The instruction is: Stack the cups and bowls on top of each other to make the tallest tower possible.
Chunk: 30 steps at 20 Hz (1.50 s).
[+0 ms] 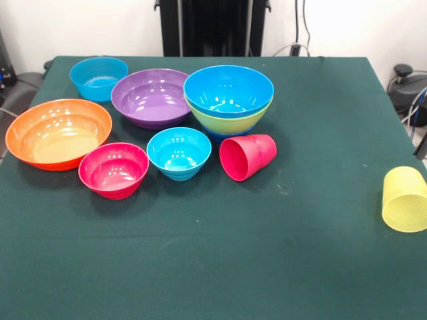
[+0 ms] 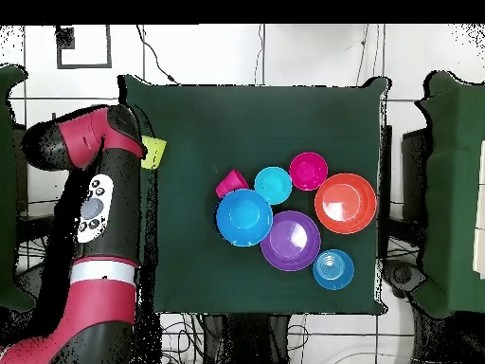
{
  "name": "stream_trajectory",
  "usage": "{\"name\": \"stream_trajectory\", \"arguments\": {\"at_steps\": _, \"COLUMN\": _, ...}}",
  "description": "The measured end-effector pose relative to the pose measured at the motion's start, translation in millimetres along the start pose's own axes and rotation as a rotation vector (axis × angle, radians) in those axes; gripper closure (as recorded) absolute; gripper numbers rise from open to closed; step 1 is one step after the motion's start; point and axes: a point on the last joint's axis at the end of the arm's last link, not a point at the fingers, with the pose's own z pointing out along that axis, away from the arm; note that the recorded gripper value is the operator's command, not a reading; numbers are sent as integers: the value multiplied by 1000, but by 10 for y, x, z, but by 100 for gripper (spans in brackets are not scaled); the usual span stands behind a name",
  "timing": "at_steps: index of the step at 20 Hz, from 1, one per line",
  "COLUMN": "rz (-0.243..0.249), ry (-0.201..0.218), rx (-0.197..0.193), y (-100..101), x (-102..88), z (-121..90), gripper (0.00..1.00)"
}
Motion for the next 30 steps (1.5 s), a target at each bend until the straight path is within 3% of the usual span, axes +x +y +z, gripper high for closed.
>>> {"name": "stream_trajectory", "arguments": {"at_steps": 23, "rz": -4, "ry": 1, "rx": 4, "y": -9, "x": 33, "z": 84, "gripper": 0}}
{"name": "stream_trajectory", "arguments": {"at_steps": 30, "rz": -12, "ry": -1, "rx": 5, "y": -33, "x": 107, "z": 289, "gripper": 0}}
